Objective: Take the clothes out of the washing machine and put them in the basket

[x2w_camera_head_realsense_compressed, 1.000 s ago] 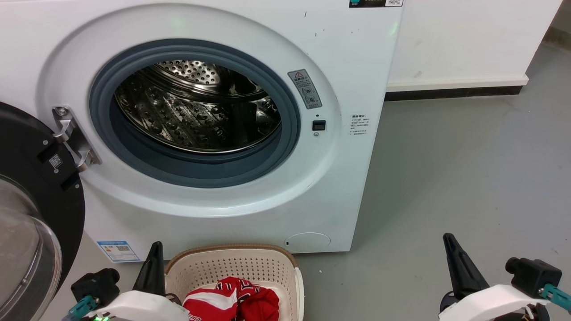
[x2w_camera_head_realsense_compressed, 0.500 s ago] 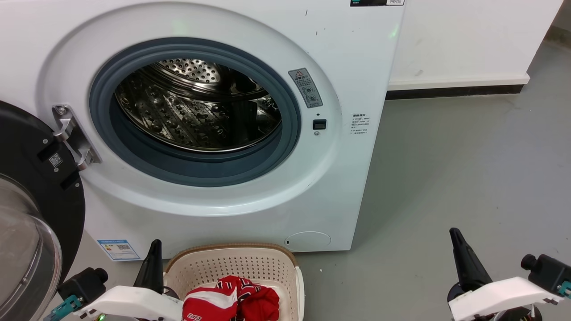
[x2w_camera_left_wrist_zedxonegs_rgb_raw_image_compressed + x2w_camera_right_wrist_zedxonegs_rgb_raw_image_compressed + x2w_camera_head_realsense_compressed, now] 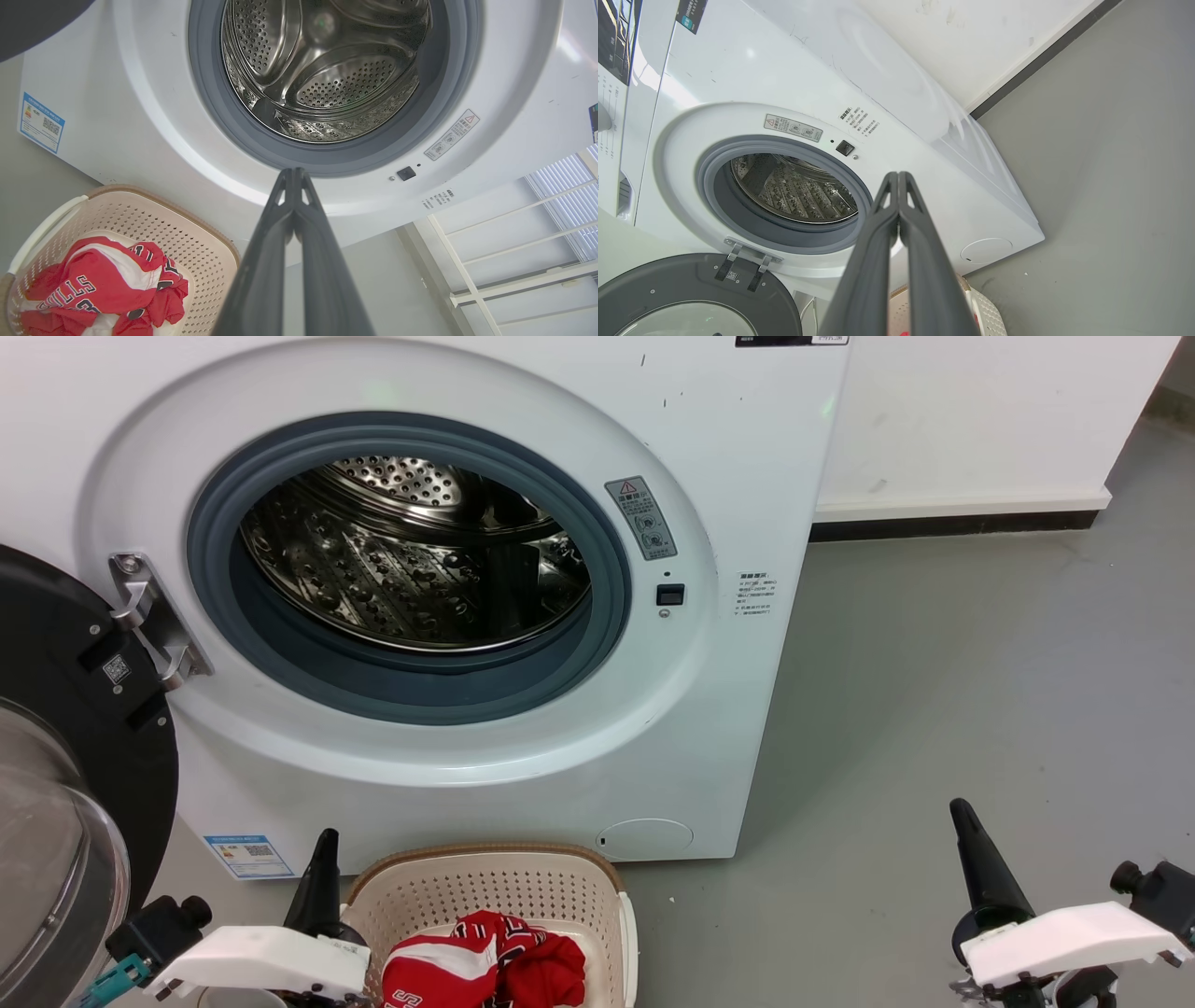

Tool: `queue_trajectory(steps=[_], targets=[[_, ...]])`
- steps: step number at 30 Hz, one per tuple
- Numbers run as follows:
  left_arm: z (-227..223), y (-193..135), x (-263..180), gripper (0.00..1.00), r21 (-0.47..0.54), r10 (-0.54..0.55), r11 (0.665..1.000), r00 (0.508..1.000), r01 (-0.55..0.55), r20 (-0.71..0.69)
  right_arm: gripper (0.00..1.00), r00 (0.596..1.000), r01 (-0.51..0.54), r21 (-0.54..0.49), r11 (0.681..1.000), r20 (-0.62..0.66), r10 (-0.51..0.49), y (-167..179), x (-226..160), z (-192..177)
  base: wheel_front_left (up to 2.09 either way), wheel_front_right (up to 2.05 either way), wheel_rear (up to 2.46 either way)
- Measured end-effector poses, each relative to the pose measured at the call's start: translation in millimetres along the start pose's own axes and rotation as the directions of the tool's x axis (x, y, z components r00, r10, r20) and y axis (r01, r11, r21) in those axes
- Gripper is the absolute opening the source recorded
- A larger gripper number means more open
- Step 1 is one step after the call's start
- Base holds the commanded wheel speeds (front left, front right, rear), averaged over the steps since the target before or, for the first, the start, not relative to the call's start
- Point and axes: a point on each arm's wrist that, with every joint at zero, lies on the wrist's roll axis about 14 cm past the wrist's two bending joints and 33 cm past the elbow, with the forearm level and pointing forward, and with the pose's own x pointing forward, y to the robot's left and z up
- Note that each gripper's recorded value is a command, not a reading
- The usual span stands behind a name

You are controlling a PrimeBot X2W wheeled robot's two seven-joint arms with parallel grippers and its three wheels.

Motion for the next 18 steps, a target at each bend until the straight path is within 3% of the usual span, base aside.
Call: queue_trajectory(steps=[18], targets=[[3.4, -4.2, 7.6, 0.00, -0.251, -0.015, 0.968, 1.000, 0.014, 0.001, 0.00, 1.000, 0.017, 0.243, 0.970, 0.012, -0.020, -6.2, 5.9, 5.3, 0.00, 0.00, 0.00]])
